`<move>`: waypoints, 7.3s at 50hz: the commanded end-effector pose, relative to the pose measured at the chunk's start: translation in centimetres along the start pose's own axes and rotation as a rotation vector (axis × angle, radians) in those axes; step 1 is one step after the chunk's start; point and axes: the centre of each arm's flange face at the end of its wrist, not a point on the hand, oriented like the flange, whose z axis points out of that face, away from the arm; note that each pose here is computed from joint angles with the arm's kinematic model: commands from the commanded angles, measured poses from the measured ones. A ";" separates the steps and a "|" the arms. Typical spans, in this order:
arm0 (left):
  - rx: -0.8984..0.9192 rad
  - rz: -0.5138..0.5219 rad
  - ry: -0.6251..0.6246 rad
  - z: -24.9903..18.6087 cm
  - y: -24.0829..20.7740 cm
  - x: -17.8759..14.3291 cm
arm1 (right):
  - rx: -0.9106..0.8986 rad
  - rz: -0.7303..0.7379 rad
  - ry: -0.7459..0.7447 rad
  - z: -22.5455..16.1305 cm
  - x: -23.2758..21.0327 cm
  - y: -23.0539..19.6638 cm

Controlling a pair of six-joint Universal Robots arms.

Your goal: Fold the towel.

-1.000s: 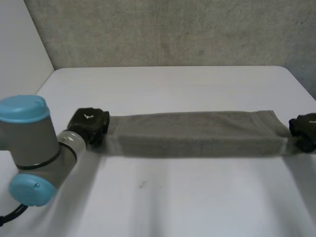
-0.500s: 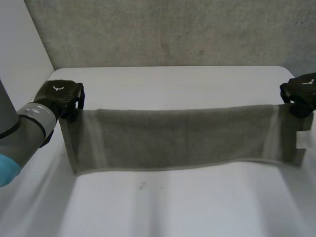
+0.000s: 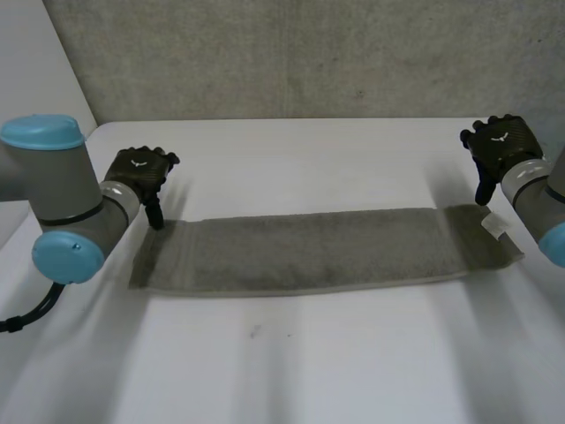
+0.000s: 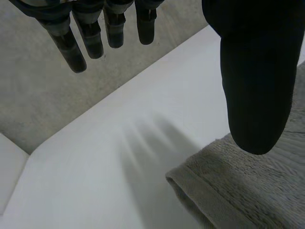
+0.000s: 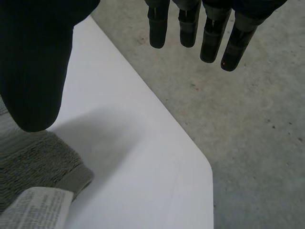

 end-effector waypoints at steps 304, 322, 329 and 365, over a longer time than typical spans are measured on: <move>-0.007 0.232 0.066 -2.3 2.8 -2.0 | -0.079 -0.203 -0.152 -3.5 -3.9 1.4; 0.095 0.260 -0.133 6.3 1.9 -2.7 | 0.193 -0.231 0.088 5.0 -5.5 0.8; 0.088 0.266 -0.119 7.2 2.9 -1.5 | 0.188 -0.232 0.080 6.5 -6.4 2.2; 0.117 -0.067 -0.046 -7.1 -2.7 0.3 | -0.114 0.092 -0.175 -5.1 -1.8 0.5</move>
